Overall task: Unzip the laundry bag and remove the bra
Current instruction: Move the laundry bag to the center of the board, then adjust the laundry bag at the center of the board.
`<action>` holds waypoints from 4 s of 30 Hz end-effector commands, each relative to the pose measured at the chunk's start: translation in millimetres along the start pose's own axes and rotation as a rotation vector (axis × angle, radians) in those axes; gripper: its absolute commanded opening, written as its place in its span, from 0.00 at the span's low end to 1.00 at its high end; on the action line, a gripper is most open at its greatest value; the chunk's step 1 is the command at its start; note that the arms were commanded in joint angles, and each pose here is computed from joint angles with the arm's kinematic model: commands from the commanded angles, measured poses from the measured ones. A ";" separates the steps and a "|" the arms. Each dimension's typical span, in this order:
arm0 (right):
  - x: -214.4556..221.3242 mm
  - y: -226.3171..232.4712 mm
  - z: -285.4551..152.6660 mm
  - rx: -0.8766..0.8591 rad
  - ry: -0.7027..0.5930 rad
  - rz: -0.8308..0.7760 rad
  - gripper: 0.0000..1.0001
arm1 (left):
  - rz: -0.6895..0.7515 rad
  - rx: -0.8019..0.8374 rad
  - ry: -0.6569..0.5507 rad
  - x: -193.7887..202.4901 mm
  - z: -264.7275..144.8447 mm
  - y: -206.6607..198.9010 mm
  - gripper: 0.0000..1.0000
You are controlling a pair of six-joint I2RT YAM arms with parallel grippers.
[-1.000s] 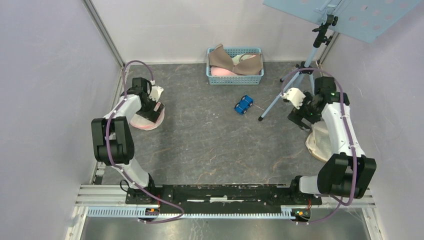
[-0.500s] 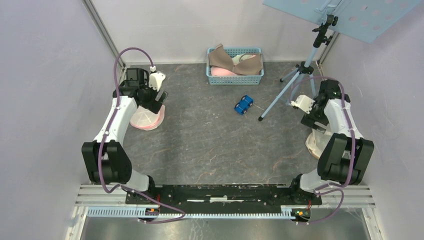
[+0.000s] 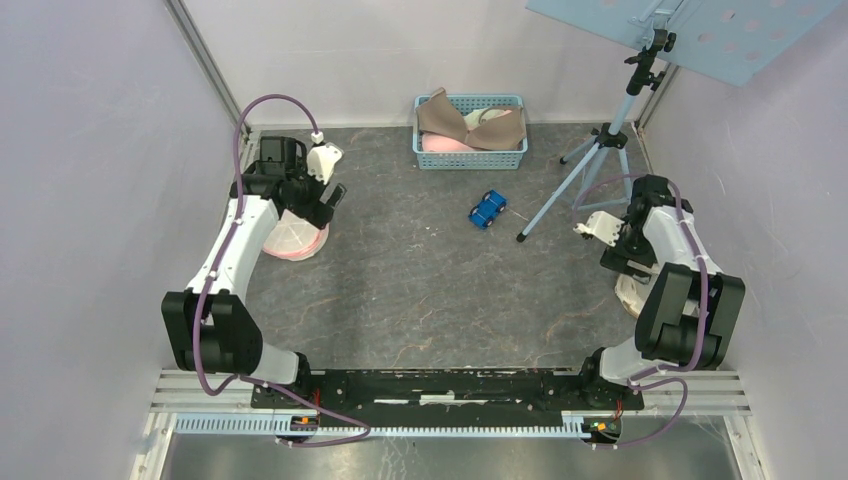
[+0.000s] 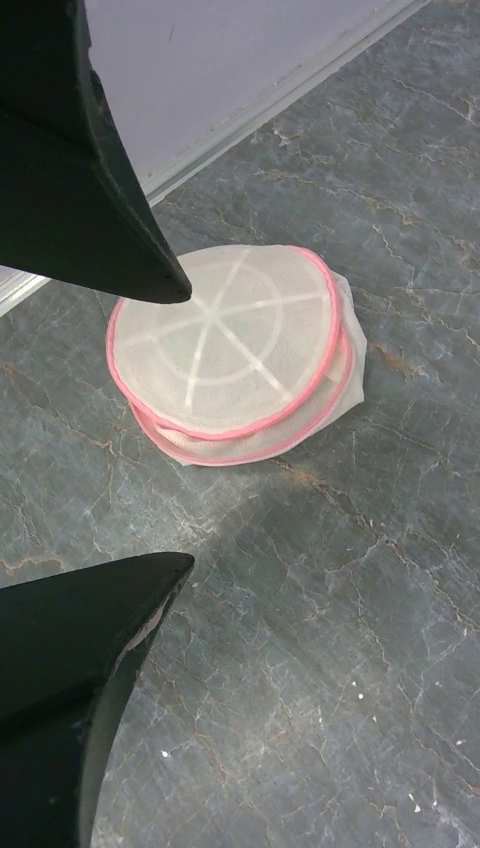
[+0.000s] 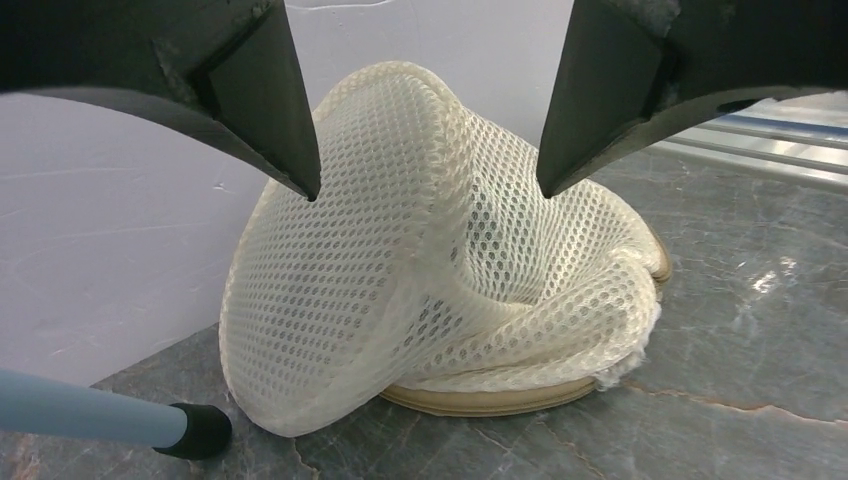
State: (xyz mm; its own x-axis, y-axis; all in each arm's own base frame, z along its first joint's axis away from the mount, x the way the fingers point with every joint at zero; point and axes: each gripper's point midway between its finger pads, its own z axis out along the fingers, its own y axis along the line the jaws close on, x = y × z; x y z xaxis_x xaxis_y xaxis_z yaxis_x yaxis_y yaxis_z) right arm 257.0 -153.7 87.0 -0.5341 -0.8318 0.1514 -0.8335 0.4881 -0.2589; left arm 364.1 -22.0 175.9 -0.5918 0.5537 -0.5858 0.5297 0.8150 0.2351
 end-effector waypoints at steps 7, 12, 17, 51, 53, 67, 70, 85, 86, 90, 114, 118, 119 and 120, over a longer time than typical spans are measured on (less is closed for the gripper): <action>15.2 -15.4 -3.1 0.129 0.076 -0.001 0.83 | -0.022 0.037 -0.097 -27.6 -17.8 -7.1 1.00; 20.4 -19.5 1.4 0.174 0.113 -0.004 0.66 | -0.034 0.041 -0.142 -37.8 -29.1 -8.8 1.00; 14.4 -8.8 6.2 0.143 0.080 -0.017 0.31 | -0.029 0.081 -0.223 -50.3 -42.5 -19.0 1.00; -301.4 189.8 -129.7 -0.635 -0.906 -0.310 0.00 | 0.720 0.756 -0.443 45.9 -107.1 -231.9 0.94; -313.6 195.2 -133.4 -0.652 -0.920 -0.327 0.00 | 0.749 0.756 -0.446 51.5 -99.0 -249.8 0.86; -369.9 228.1 -122.4 -0.692 -0.869 -0.454 0.00 | 1.098 0.689 -0.443 46.1 -60.8 -357.4 0.64; -378.2 233.1 -122.1 -0.705 -0.862 -0.466 0.00 | 1.125 0.659 -0.384 43.7 -54.3 -377.0 0.63; -388.2 266.1 -124.0 -0.796 -0.801 -0.601 0.09 | 1.636 0.618 -0.177 43.3 -27.3 -372.4 0.69; -388.2 268.7 -124.5 -0.800 -0.796 -0.610 0.10 | 1.662 0.622 -0.170 44.2 -24.9 -372.6 0.69; -390.5 278.8 -130.0 -0.817 -0.799 -0.631 0.16 | 1.721 0.591 -0.107 46.3 -12.1 -368.3 0.72; -412.8 95.3 -245.1 -0.514 -1.262 -0.122 0.76 | 1.025 0.667 -0.072 15.2 -17.5 -358.4 0.02; -391.2 82.2 -252.7 -0.476 -1.327 -0.038 0.82 | 0.761 0.681 -0.164 -20.0 -22.8 -342.4 0.02; -385.8 81.7 -249.8 -0.467 -1.328 -0.023 0.82 | 0.724 0.675 -0.187 -27.1 -25.2 -338.5 0.02; -380.3 80.2 -248.9 -0.450 -1.329 -0.005 0.83 | 0.694 0.673 -0.212 -33.8 -27.5 -335.1 0.02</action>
State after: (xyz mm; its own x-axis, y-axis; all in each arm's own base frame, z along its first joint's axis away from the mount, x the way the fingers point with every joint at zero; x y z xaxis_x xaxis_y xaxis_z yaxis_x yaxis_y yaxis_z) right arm 370.3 263.8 218.7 -0.2495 -0.4200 -0.8726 -0.9435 0.3084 0.1213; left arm 178.1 -286.2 87.5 0.2338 0.8820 -0.4091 0.9690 -0.1770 0.1722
